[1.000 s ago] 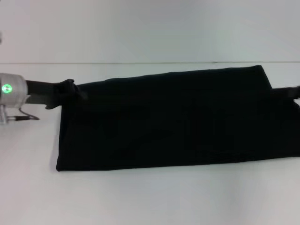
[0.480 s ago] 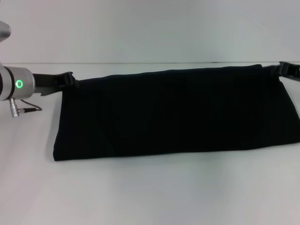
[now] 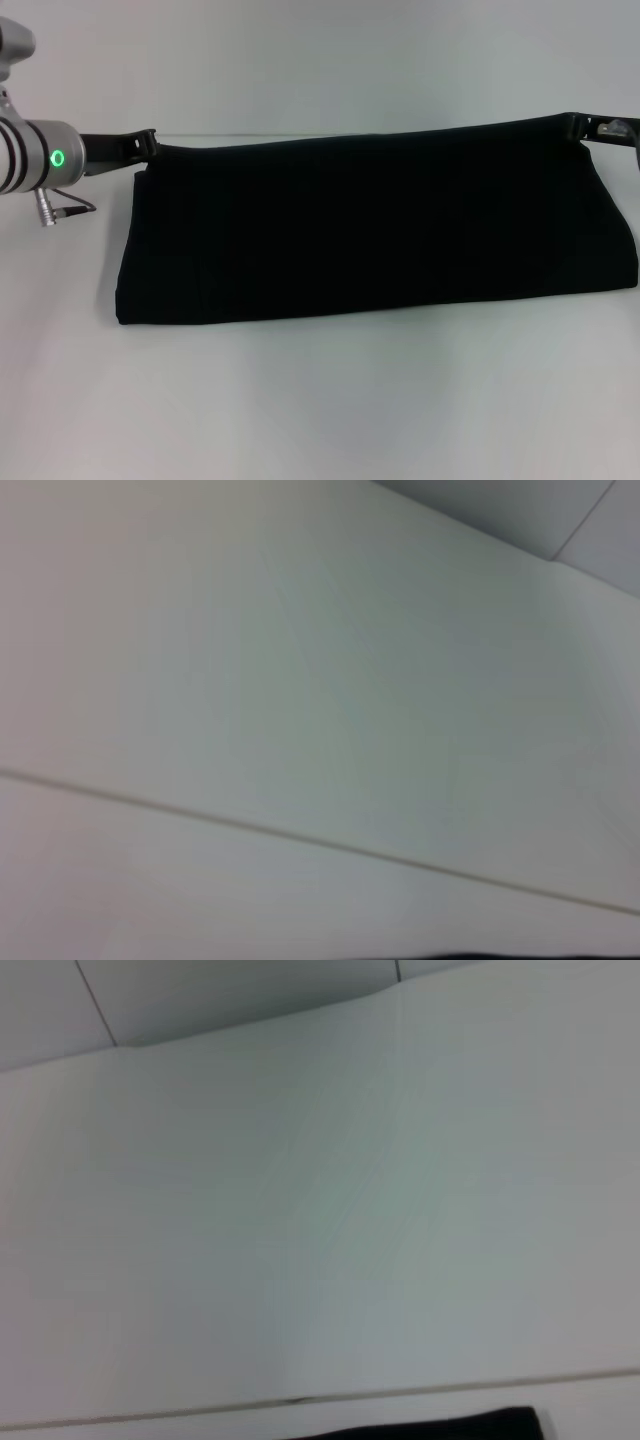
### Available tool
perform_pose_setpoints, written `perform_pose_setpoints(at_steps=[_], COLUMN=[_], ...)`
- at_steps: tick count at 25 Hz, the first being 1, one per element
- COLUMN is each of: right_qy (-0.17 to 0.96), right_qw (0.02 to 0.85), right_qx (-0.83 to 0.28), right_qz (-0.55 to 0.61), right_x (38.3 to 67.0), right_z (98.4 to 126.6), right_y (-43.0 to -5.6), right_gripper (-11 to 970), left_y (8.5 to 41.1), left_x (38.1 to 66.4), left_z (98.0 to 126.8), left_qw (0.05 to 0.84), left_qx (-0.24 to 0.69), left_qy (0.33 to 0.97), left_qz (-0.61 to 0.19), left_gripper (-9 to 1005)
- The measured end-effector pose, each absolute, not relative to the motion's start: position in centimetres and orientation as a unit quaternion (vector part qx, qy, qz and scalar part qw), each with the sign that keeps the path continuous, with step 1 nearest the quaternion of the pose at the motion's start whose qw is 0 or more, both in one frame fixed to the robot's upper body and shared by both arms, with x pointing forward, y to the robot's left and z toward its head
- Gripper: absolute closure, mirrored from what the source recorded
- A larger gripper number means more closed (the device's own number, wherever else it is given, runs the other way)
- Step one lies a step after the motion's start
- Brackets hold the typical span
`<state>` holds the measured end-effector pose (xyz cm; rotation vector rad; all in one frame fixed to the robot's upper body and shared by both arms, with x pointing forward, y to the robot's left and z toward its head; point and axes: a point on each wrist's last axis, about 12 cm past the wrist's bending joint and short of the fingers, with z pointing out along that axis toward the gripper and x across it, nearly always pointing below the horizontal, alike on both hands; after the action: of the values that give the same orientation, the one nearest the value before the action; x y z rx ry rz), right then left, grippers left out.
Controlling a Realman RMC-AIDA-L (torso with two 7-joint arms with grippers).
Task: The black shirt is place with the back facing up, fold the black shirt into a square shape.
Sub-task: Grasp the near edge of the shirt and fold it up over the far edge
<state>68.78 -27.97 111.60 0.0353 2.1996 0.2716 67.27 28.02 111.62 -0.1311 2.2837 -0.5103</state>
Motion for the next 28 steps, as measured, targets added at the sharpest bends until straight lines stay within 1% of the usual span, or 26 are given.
perform_pose_setpoints(at_steps=[4,12,17,22,28], right_qy=[0.884,0.880,0.878,0.875,0.870], right_qw=[0.458,0.469,0.473,0.482,0.492], right_qx=[0.005,0.013,0.005,-0.002,-0.003], right_qz=[0.088,0.078,0.066,0.038,0.034], right_x=[69.3,69.5,69.7,69.7,70.0], right_z=[111.6,111.9,111.9,111.2,111.6], right_y=[-27.3,-27.7,-27.5,-27.0,-26.6], right_gripper=[908,908,907,907,907], left_y=[27.5,27.0,25.7,25.1,24.7], left_x=[67.7,68.2,68.5,68.6,68.7], left_z=[111.6,111.3,110.8,110.6,110.8], left_qw=[0.403,0.419,0.420,0.425,0.429], left_qx=[-0.047,-0.053,-0.027,-0.024,-0.022], left_qy=[0.896,0.892,0.897,0.896,0.894], left_qz=[-0.180,-0.159,-0.134,-0.127,-0.128], left_gripper=[997,996,996,996,989])
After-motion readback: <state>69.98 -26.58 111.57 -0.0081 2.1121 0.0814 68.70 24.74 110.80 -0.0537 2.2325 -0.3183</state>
